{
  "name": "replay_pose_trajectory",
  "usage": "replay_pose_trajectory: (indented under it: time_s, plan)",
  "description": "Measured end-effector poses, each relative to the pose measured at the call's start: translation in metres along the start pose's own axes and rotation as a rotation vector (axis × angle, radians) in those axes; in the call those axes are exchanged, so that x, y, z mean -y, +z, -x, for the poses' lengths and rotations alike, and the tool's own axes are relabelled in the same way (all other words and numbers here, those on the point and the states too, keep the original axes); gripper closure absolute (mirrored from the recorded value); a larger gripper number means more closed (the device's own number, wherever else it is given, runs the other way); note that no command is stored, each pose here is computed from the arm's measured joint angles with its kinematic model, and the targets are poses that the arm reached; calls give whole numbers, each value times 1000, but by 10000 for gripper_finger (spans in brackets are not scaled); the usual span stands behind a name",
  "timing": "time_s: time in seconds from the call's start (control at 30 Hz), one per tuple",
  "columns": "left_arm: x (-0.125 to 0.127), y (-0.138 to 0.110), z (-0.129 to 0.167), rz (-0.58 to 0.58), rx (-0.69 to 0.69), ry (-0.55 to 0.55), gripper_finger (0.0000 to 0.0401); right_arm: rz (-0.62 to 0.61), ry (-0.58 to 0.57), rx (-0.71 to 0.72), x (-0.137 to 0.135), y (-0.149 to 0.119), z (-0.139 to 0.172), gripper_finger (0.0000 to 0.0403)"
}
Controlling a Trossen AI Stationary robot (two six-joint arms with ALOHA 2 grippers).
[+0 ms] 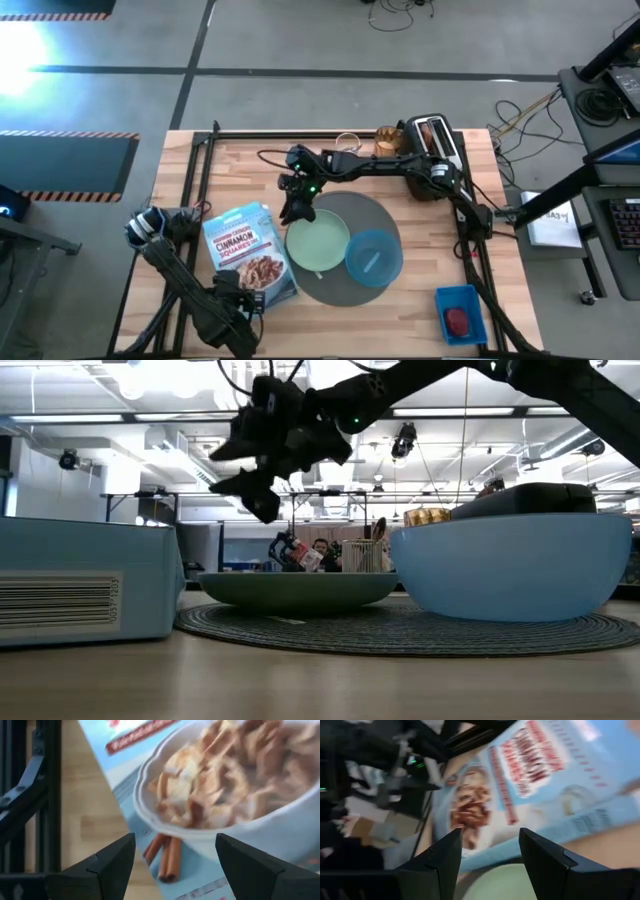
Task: Arrange a breakfast setting
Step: Pour the cereal from the cereal box into the blue bowl
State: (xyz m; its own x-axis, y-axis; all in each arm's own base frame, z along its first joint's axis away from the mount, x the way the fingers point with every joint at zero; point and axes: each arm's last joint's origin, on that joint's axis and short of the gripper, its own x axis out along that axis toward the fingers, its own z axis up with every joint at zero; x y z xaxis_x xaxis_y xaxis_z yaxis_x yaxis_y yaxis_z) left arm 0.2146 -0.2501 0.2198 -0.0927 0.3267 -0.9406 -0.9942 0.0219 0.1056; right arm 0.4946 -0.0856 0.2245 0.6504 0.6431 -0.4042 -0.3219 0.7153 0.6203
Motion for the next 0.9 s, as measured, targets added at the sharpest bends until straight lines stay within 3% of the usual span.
replay_pose_trajectory:
  time_s: [0.17, 0.4, 0.9]
  plan:
    - [-3, -10, -2, -15, -18, -10, 141, 30, 40, -42, -17, -9, -22, 216]
    - [-2, -18, -11, -18, -43, -40, 141, 52, -65, -84, -28, -31, -51, 216]
    - [-5, -28, -35, -25, -56, -128, 141, 32, -165, 121, -36, -33, -73, 216]
